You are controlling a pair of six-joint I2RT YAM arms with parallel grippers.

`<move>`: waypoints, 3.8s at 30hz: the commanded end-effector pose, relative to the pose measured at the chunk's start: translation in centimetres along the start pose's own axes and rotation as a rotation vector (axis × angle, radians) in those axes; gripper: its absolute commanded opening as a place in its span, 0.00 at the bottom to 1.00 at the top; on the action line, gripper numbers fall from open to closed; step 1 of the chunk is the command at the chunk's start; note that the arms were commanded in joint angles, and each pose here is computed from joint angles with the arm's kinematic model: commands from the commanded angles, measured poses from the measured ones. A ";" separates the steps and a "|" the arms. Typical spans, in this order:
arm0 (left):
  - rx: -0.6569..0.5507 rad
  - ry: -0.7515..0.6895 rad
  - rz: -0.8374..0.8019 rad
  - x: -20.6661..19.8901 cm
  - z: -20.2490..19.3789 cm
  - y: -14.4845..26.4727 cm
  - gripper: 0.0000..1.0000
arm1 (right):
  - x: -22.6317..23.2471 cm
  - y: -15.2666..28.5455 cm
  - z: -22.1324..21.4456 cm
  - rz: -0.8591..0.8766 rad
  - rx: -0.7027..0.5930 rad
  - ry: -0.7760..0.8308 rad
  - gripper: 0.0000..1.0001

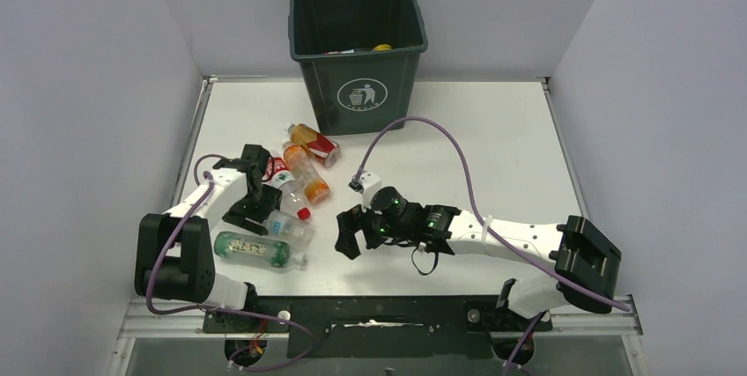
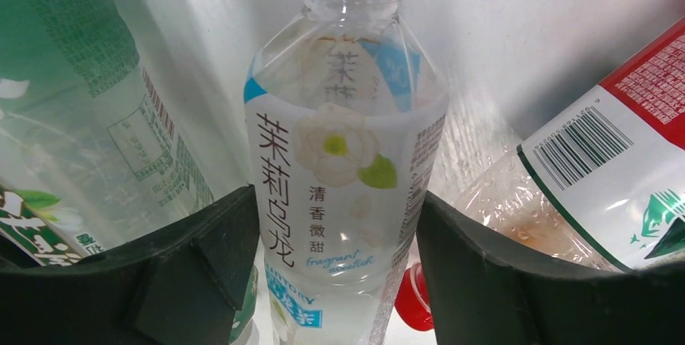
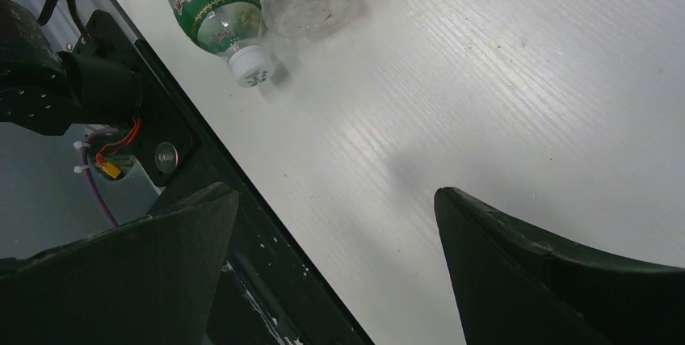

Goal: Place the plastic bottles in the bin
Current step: Pick up the plastic bottle at the center of the board, then place the plastic bottle in the trash bin.

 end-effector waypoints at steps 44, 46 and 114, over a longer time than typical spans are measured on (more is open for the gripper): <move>-0.081 -0.035 -0.954 -14.4 6.4 28.0 0.42 | 1.2 1.3 0.7 0.008 -0.059 -0.006 0.99; -0.095 -0.033 -1.004 -15.2 6.8 29.3 0.42 | 1.2 1.4 0.7 0.004 -0.061 -0.007 0.99; -0.363 -0.585 -1.607 -16.2 6.8 42.4 0.84 | 3.0 -1.5 2.1 0.030 -0.019 0.134 1.00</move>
Point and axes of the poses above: each gripper's point midway between its finger pads, its own y axis back along the fingers, its own x axis along the line the jaws close on, z = x × y, the point moved 4 cm from there along y, back along the fingers, and after that the axes turned 3 degrees about y, right-handed, at the moved point
